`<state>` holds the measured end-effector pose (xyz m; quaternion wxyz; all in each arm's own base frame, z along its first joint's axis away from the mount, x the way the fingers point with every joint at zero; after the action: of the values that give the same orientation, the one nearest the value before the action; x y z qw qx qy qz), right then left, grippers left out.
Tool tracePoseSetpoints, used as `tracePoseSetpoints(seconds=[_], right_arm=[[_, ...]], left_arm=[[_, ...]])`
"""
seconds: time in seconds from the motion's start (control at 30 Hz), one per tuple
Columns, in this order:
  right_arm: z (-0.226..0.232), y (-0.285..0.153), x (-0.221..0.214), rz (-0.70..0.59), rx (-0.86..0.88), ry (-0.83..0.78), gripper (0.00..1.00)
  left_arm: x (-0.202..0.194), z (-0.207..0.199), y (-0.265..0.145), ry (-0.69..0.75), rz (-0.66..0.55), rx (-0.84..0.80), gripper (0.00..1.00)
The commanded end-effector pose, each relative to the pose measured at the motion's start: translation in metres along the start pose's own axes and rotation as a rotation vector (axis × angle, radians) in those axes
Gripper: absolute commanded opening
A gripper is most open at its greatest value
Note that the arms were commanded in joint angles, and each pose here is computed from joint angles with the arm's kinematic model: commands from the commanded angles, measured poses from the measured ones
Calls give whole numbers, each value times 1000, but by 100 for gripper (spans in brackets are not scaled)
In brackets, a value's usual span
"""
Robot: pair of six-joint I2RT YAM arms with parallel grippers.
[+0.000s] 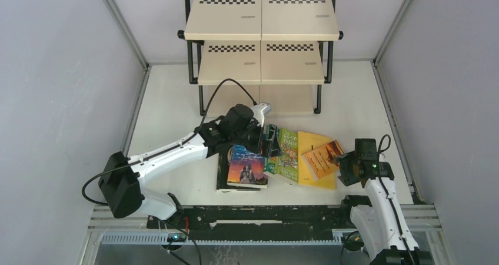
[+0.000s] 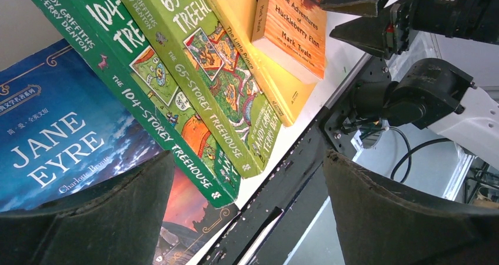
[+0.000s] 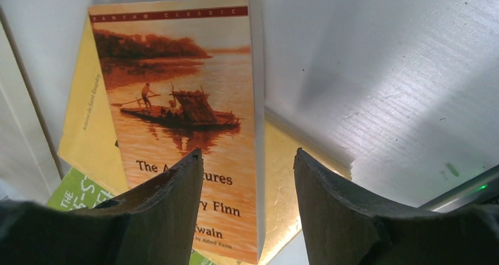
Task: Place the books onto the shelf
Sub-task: Pick up the book from the center of the board.
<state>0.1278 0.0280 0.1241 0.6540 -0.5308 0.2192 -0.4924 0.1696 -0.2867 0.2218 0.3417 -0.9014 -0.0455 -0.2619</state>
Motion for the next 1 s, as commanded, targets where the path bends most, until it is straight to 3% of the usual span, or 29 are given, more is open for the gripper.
tracePoseSetpoints(seconds=[0.0,0.47,0.97], right_arm=[[5,8,4,-54,45,47,65],[1,41,3,-132,80,99,67],[0,62,-15,-92,85,65,67]], left_arm=[[1,-4,-3,38,-21,-34,100],[-2,6,4,29,-82,-9,100],[3,6,6,19,-111,5,100]])
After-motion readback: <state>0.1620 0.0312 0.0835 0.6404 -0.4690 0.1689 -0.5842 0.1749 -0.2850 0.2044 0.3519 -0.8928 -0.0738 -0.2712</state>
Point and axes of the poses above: each gripper's point midway between its finger pads, its own y axis out along the fingers, its own z axis along the line the jaws close on, x = y × z, the point moved 8 cm from there along -y, back along the fingers, and after that the axes turned 9 degrees about -y, right-handed, at the moved point
